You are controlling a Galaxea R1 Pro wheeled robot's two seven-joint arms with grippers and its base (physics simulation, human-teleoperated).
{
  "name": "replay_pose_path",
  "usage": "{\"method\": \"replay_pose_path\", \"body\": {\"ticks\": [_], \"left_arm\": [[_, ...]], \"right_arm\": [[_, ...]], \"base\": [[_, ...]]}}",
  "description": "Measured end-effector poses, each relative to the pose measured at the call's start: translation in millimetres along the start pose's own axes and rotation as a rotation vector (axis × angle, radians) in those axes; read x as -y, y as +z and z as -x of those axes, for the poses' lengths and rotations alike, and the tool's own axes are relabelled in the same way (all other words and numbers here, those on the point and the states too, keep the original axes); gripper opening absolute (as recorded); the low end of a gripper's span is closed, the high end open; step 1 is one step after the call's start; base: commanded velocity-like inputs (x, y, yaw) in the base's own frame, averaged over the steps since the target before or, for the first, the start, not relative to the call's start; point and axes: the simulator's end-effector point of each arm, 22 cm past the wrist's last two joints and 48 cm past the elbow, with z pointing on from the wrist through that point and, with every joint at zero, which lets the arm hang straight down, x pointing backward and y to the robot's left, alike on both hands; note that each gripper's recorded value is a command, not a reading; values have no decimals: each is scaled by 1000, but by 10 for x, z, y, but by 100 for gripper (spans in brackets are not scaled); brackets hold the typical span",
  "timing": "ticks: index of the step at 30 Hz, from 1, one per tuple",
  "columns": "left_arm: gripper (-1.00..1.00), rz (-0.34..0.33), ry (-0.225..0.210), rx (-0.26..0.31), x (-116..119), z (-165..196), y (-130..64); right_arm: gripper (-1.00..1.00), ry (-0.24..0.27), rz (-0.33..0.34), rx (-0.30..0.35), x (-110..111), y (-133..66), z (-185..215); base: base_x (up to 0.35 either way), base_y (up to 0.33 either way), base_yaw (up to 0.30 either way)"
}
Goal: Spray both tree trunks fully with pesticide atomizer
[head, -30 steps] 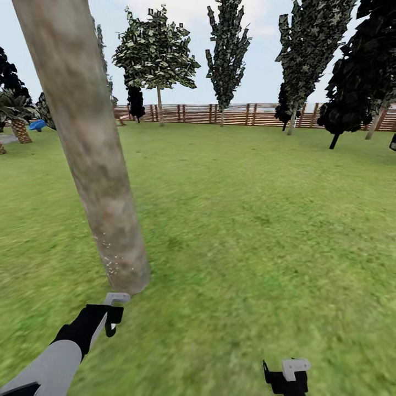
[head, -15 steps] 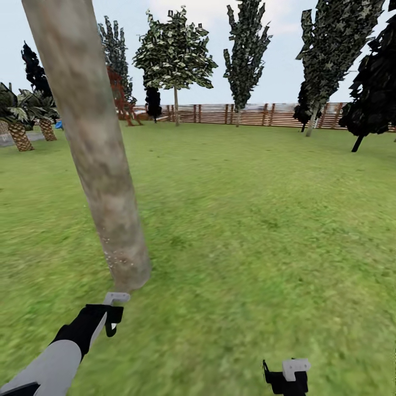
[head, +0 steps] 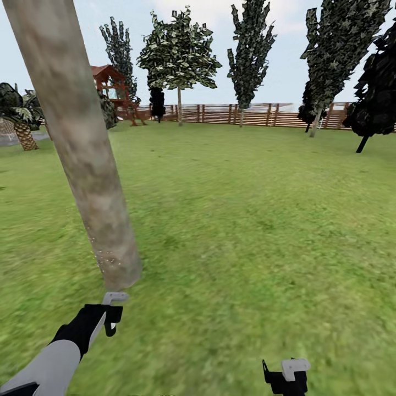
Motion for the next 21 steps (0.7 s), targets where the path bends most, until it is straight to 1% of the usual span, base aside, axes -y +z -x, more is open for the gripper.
{"method": "replay_pose_path", "body": {"ticks": [14, 21], "left_arm": [[-100, 1, -4, -1, -16, -2, -1], [-100, 1, -5, -1, -19, -3, 0]], "right_arm": [[100, -1, 1, 0, -3, 0, 0], [100, -1, 1, 0, -2, 0, 0]], "base": [[10, -274, 271], [201, -220, 41]]}}
